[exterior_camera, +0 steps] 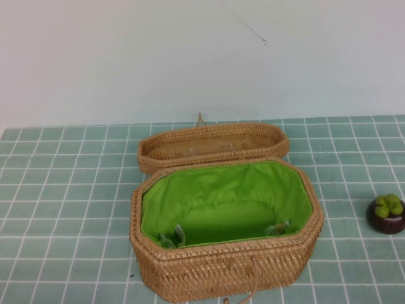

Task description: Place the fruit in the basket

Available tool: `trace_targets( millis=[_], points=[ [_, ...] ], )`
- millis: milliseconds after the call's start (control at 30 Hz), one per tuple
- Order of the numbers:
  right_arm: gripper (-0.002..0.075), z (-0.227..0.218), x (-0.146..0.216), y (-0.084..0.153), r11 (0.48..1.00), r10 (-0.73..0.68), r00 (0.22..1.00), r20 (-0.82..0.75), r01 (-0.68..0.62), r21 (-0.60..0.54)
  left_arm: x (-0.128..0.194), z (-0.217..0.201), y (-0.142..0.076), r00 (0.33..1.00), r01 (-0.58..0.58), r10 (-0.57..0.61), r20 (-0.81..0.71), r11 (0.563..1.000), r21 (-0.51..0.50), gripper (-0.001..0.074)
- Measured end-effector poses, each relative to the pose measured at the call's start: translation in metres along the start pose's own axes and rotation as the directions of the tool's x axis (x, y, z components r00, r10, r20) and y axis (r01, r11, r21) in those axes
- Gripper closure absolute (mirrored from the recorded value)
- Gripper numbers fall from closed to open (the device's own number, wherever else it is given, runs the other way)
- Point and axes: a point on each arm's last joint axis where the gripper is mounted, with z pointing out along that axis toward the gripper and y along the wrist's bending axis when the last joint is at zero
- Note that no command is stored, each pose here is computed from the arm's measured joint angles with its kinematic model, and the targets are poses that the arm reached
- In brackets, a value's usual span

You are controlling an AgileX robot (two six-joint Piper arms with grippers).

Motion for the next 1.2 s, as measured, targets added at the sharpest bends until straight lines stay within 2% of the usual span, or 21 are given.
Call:
trace_targets(
  millis=[67, 100, 267, 1200],
  points=[
    [0.0728, 0.0, 0.0, 0.0, 1.0, 0.0, 1.0, 0.0, 0.0, 0.0, -0.011, -0.004, -0.003, 1.0, -0.002, 0.002, 0.02, 1.0, 0.007, 0.0738],
    [0.0728, 0.0, 0.0, 0.0, 1.0, 0.0, 1.0, 0.0, 0.0, 0.0, 0.0, 0.0, 0.0, 1.0, -0.017, 0.017, 0.001, 1.0, -0.005, 0.0734],
    [0.0728, 0.0, 0.0, 0.0, 1.0, 0.0, 1.0, 0.0, 0.0, 0.0, -0.001, 0.0, 0.002, 0.996, -0.09, 0.09, 0.004, 0.996, -0.025, 0.0734],
    [0.0728, 0.0, 0.0, 0.0, 1.0, 0.0, 1.0, 0.0, 0.0, 0.0, -0.001, 0.0, 0.002, 0.996, -0.09, 0.09, 0.004, 0.996, -0.025, 0.0735]
  ],
)
